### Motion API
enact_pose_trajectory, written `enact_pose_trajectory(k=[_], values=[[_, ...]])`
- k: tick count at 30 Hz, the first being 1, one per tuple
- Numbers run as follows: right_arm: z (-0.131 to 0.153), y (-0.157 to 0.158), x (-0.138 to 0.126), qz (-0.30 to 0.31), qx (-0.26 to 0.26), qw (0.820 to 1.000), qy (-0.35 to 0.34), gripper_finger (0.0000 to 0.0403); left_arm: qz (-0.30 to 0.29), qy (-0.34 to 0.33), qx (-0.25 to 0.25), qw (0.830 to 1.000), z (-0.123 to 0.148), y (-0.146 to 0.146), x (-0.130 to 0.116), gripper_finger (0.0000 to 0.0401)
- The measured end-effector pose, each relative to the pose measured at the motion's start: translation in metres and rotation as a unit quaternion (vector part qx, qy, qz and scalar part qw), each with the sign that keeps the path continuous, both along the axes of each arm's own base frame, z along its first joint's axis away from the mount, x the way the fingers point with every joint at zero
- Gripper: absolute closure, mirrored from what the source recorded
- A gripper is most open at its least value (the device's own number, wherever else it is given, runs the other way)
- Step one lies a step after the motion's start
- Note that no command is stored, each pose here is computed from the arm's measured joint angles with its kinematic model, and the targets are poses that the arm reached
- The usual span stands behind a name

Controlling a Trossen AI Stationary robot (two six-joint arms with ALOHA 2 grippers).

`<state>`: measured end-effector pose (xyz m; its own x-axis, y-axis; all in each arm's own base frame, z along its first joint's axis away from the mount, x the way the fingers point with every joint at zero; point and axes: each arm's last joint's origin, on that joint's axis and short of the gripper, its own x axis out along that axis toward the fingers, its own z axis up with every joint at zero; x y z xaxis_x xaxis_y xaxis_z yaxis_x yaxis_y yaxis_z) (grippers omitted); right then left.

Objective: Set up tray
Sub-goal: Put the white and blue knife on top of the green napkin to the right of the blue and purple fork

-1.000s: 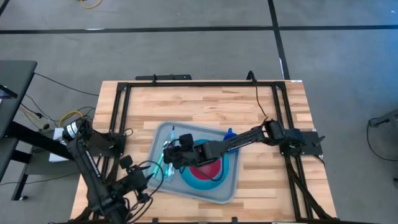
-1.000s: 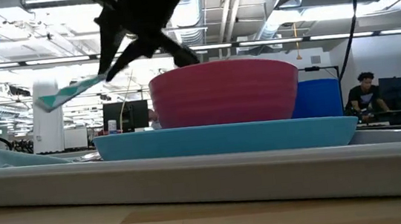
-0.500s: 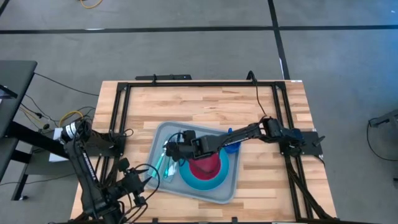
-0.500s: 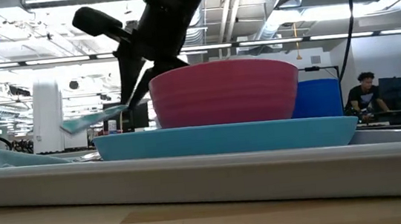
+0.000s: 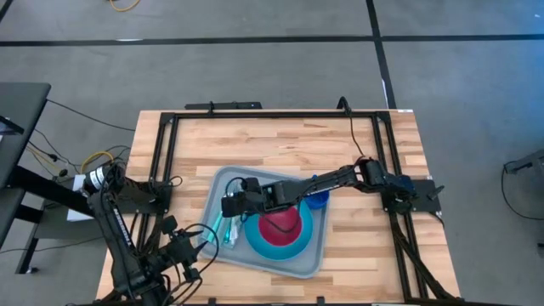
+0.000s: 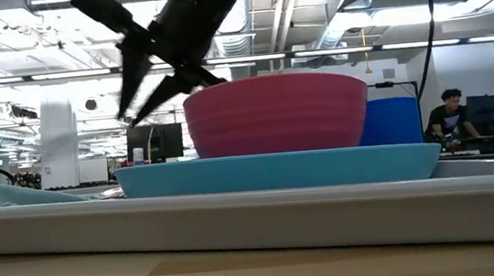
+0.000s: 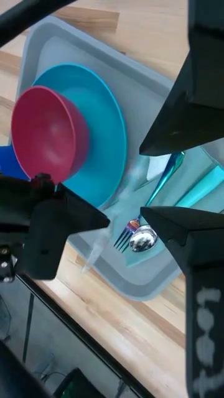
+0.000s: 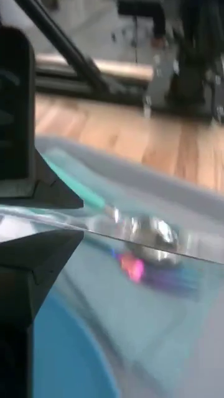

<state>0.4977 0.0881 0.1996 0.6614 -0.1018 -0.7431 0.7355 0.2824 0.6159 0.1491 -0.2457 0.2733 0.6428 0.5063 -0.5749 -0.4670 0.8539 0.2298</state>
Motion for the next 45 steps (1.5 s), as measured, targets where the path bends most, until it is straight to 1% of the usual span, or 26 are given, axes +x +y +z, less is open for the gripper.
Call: enact_pose_trajectory(k=[2, 4, 8, 12, 14, 17, 20, 22, 25, 27, 28, 31, 33, 35, 36, 38, 40, 43, 45], values=[[0.003, -0.002, 0.004, 0.019, -0.006, 1.0, -0.018, 0.0333, 0.0, 0.0, 0.0, 1.0, 0.0, 0.0, 0.0, 0.0269], [0.003, -0.005, 0.004, 0.035, -0.011, 0.999, -0.015, 0.0323, 0.001, -0.001, -0.002, 1.0, 0.0, 0.0, 0.0, 0.0269], [0.002, -0.009, 0.005, 0.038, -0.011, 0.999, -0.012, 0.0311, 0.004, 0.005, -0.005, 1.0, 0.0, 0.0, 0.0, 0.0269], [0.003, -0.007, 0.006, 0.061, 0.015, 0.998, -0.018, 0.0304, 0.011, 0.009, -0.013, 1.0, -0.001, 0.0, -0.001, 0.0269], [0.006, -0.008, 0.008, 0.092, 0.036, 0.995, -0.029, 0.0301, 0.015, 0.006, -0.018, 1.0, -0.001, 0.0, -0.001, 0.0269], [0.021, -0.011, 0.008, 0.149, 0.056, 0.986, -0.046, 0.0301, 0.024, -0.001, -0.027, 0.999, -0.001, 0.0, -0.001, 0.0269], [0.043, -0.008, 0.008, 0.216, 0.073, 0.971, -0.068, 0.0301, 0.032, -0.009, -0.036, 0.999, -0.001, 0.0, -0.001, 0.0269], [0.059, 0.0, 0.008, 0.264, 0.065, 0.957, -0.097, 0.0301, 0.038, -0.013, -0.042, 0.998, -0.001, 0.0, -0.001, 0.0269], [0.09, 0.009, -0.005, 0.322, 0.025, 0.941, -0.102, 0.0301, 0.055, -0.027, -0.057, 0.996, -0.001, 0.001, 0.001, 0.0269], [0.116, 0.011, -0.014, 0.346, -0.017, 0.93, -0.123, 0.0301, 0.072, -0.035, -0.067, 0.995, -0.003, 0.002, 0.004, 0.0269], [0.129, 0.011, -0.025, 0.355, -0.04, 0.927, -0.116, 0.0301, 0.078, -0.038, -0.071, 0.994, -0.005, 0.003, 0.005, 0.0269], [0.162, 0.017, -0.054, 0.368, -0.129, 0.915, -0.104, 0.0301, 0.1, -0.036, -0.089, 0.99, -0.019, 0.007, 0.013, 0.0269], [0.179, 0.027, -0.081, 0.377, -0.199, 0.902, -0.069, 0.0301, 0.119, -0.029, -0.099, 0.988, -0.031, 0.012, 0.019, 0.0269], [0.195, 0.038, -0.108, 0.372, -0.264, 0.889, -0.038, 0.0301, 0.141, -0.024, -0.112, 0.983, -0.044, 0.018, 0.027, 0.0269], [0.2, 0.045, -0.121, 0.363, -0.292, 0.885, -0.018, 0.0301, 0.153, -0.02, -0.117, 0.981, -0.05, 0.022, 0.031, 0.0269], [0.208, 0.056, -0.142, 0.337, -0.346, 0.876, 0.0, 0.0301, 0.18, -0.007, -0.128, 0.975, -0.058, 0.031, 0.039, 0.0269], [0.209, 0.069, -0.163, 0.326, -0.394, 0.858, 0.032, 0.0301, 0.203, 0.011, -0.138, 0.969, -0.063, 0.039, 0.047, 0.0269], [0.203, 0.086, -0.188, 0.308, -0.442, 0.839, 0.07, 0.0301, 0.232, 0.036, -0.149, 0.961, -0.069, 0.053, 0.061, 0.0269], [0.197, 0.094, -0.205, 0.296, -0.46, 0.832, 0.093, 0.0301, 0.238, 0.044, -0.156, 0.958, -0.072, 0.062, 0.071, 0.0269]])
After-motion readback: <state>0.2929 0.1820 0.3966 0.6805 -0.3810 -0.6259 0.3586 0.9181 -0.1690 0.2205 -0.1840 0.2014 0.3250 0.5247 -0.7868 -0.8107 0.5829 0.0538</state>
